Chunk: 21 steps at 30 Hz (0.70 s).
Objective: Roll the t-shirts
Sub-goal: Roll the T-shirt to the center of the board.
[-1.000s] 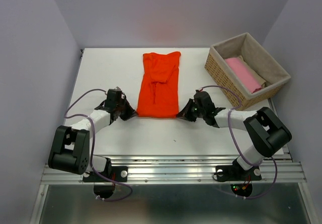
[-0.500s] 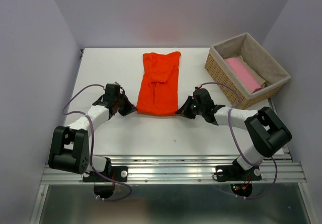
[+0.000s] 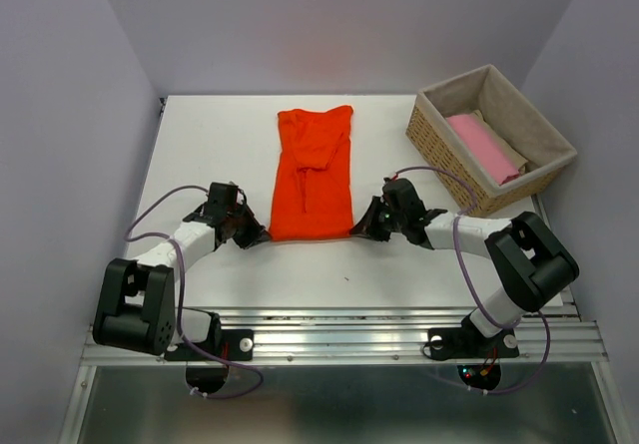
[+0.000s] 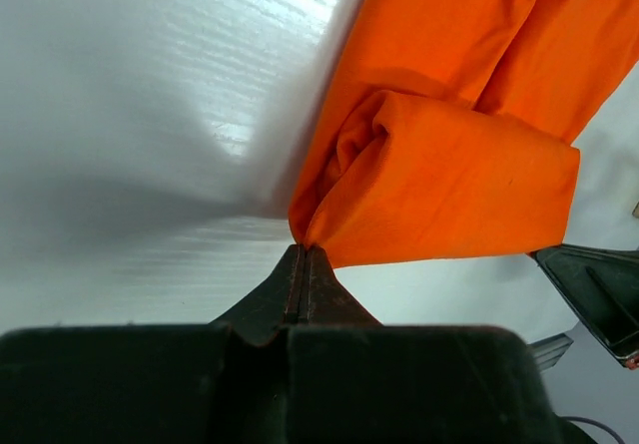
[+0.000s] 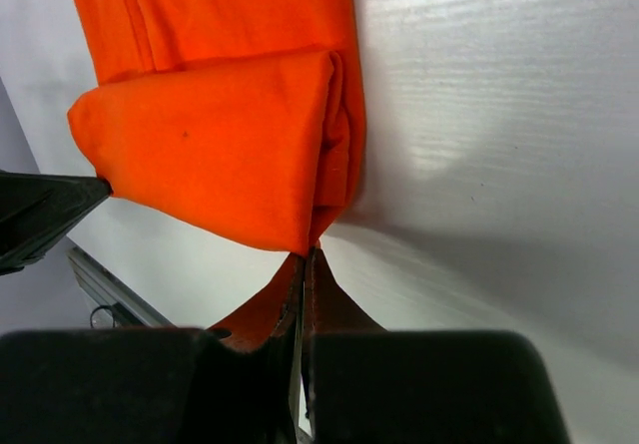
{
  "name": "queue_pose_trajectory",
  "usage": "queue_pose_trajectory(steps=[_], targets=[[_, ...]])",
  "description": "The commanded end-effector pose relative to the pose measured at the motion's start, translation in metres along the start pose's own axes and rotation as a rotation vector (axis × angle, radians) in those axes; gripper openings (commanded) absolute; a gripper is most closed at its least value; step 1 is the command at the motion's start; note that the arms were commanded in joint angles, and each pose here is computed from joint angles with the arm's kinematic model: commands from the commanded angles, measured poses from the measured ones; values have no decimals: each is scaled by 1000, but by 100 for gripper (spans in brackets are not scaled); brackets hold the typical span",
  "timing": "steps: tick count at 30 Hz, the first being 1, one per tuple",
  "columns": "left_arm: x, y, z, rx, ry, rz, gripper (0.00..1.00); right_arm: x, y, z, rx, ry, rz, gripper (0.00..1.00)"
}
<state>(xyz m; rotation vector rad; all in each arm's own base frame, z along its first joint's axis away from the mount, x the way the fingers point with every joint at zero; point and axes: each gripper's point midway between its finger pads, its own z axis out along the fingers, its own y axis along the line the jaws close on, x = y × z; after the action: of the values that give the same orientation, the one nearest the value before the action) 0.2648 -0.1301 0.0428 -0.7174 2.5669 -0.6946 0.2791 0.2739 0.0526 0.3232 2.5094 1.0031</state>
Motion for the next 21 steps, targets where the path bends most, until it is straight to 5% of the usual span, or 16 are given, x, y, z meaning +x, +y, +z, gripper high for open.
queue_pose_trajectory(steps=[1,3,4,5,8,12,14,16,21], targets=[[11,4,-6,20,17,-1,0,4,4,-6,-15,20,-46,1],[10,2,-8,33,12,2,0,5,1,-6,-1,26,-60,1],[10,1,-11,35,8,5,7,2,3,-5,2,25,-72,10],[8,-1,-13,34,2,14,16,1,3,-5,10,26,-94,36],[-5,-5,-23,7,-44,36,41,-9,-4,-10,83,-3,-122,57],[-36,-20,-49,-6,-187,68,39,-26,15,-23,72,-82,-152,56],[-41,-28,-56,16,-220,84,30,-31,27,-26,53,-101,-163,55],[-39,-42,-58,54,-223,110,4,-30,47,-24,16,-108,-185,46],[-10,-86,-45,207,-128,194,0,-10,83,-1,-80,-24,-212,7]])
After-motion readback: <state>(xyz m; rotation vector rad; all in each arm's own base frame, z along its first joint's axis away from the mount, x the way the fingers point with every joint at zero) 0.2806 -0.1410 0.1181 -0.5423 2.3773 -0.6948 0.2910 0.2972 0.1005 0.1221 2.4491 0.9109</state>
